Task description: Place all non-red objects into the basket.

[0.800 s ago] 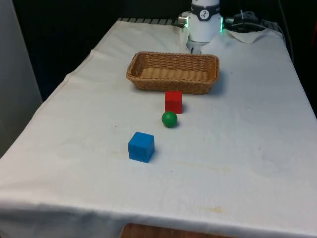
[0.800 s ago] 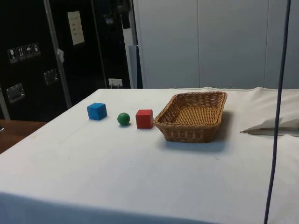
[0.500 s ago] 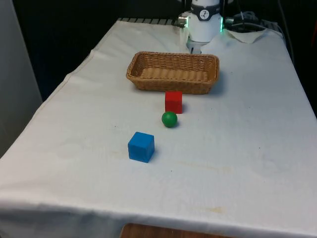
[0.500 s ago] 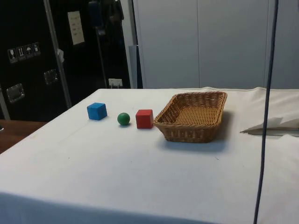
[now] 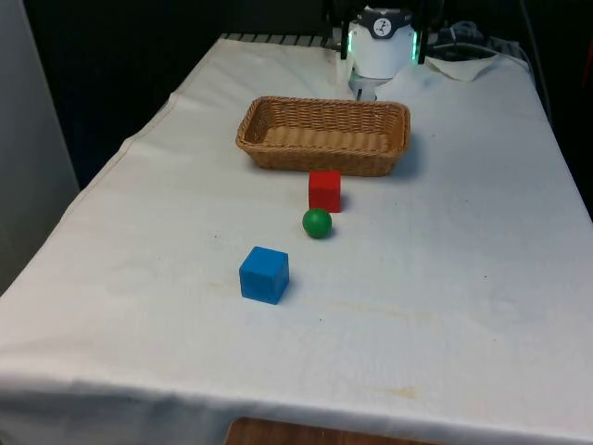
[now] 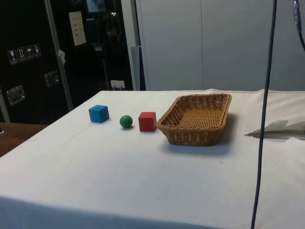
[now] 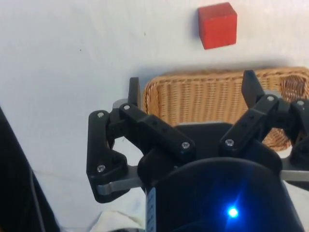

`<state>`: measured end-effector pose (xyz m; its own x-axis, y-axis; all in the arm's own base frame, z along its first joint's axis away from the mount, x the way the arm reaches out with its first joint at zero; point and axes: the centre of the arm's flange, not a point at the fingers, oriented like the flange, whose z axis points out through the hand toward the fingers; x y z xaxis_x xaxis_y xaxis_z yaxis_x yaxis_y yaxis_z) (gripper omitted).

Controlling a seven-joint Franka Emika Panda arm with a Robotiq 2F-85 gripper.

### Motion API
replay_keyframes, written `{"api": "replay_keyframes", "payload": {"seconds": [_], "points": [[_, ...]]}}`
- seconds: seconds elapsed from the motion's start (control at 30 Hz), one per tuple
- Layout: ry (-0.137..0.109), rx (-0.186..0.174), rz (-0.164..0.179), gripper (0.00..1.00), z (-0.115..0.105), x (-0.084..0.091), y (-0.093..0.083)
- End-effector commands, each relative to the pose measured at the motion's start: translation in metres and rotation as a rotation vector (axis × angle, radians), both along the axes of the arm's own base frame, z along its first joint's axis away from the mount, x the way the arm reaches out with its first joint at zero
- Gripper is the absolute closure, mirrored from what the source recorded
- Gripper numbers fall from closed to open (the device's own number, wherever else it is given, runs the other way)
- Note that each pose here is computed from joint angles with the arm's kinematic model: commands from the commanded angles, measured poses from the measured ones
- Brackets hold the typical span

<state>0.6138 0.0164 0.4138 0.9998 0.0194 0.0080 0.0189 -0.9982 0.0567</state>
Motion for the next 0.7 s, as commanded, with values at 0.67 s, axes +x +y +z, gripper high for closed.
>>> {"api": "replay_keyframes", "payload": {"seconds": [0.67], "points": [[-0.056,-0.009,0.020,0.00,-0.072,0.008,-0.008]]}}
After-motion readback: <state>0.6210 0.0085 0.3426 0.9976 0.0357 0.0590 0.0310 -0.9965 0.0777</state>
